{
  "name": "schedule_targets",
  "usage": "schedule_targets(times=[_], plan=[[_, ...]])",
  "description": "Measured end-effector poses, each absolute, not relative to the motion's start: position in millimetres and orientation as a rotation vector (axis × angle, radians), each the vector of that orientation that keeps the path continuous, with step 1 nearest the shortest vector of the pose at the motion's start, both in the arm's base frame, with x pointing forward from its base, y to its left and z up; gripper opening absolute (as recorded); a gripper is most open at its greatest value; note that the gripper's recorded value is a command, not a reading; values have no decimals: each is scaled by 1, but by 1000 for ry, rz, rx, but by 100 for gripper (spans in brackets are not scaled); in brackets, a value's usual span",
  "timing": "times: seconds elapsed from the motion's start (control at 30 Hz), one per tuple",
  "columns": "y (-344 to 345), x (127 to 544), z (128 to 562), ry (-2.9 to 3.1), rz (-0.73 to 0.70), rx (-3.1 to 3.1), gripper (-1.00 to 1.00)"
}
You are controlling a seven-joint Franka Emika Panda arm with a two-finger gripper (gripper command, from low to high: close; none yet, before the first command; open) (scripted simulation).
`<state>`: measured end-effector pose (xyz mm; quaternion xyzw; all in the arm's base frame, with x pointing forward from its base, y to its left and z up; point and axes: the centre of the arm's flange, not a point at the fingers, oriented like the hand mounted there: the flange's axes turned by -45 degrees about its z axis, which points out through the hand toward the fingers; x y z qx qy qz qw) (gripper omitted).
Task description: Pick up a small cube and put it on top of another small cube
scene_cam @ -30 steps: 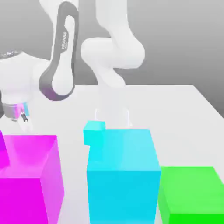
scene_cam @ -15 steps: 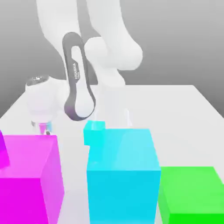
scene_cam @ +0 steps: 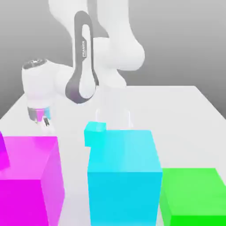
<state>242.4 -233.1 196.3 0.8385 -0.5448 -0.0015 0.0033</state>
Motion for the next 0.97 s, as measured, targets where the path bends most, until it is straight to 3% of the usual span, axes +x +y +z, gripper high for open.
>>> schedule_targets(times=[0.37, 0.53, 0.67, 0.73, 0.83, 0.87, 0.97], plan=[[-279, 312, 297, -1582, -42, 2579, -100], [-193, 378, 373, -1405, -8, 2725, -100], [-94, 403, 428, -1215, 3, 2873, -100], [-56, 406, 430, -1136, 2, 2927, -100], [-44, 406, 394, -1112, 0, 2943, -100], [-43, 406, 385, -1111, 0, 2944, 100], [-43, 406, 385, -1111, 0, 2944, 100]])
